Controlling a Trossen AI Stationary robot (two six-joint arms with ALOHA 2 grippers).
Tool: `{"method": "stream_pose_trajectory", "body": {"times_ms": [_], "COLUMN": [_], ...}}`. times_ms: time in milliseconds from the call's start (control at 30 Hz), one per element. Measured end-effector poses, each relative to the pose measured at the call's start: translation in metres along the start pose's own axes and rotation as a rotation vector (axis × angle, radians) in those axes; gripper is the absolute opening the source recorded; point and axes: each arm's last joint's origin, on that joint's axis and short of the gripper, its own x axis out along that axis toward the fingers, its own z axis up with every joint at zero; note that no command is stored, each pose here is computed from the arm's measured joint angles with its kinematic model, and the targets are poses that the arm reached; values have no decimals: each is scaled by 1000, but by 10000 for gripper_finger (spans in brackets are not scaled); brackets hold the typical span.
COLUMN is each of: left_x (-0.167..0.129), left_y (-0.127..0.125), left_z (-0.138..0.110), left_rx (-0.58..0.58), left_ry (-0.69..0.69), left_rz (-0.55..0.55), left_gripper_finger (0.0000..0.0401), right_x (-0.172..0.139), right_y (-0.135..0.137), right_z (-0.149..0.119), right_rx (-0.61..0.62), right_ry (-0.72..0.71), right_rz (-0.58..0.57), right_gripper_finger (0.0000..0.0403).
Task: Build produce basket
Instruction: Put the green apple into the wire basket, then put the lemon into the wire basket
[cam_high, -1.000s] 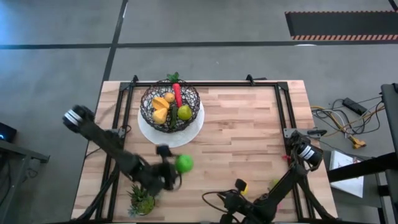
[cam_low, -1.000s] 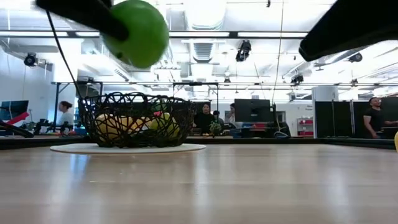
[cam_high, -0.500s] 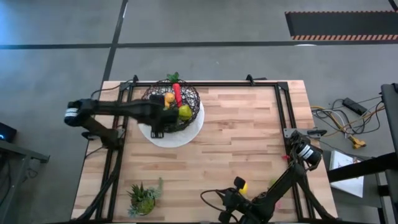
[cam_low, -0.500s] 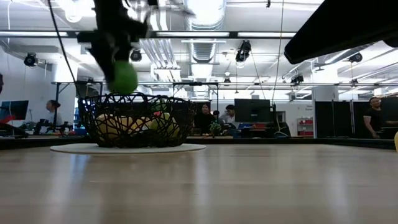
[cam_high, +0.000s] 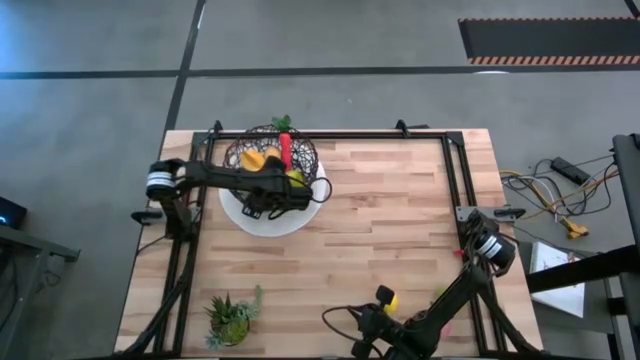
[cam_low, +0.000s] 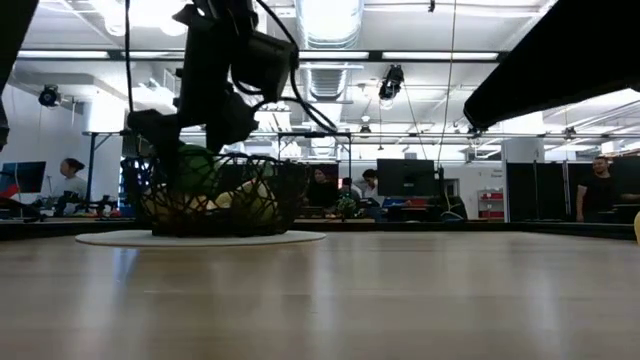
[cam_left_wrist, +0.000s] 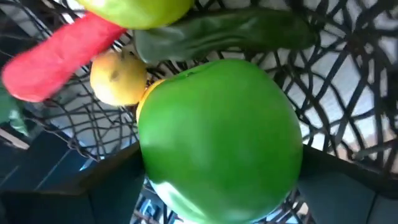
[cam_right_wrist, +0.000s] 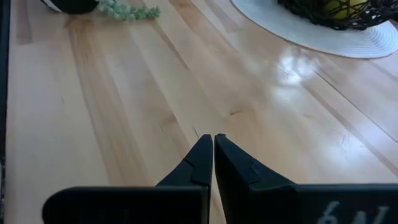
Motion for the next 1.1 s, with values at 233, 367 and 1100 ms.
{"method": "stream_pose_trajectory", "body": {"times_ms": [233,367,1100], "left_x": [0,-10,-121], "left_y": [-1,4,-30], "left_z": [0,-4,-118], "left_rx": [-56,-100,-807], "left_ry": [41,-1,-727], "left_rz": [-52,-57,108], "left_gripper_finger": [388,390,391], "right_x": [3,3,-91], "right_y": [1,1,-4], "right_z": [-5,-5,4], "right_rx": [-11,-13,-45], "right_ry": [6,6,129], "right_rz": [-7,-7,219], "right_gripper_finger": [9,9,9]}}
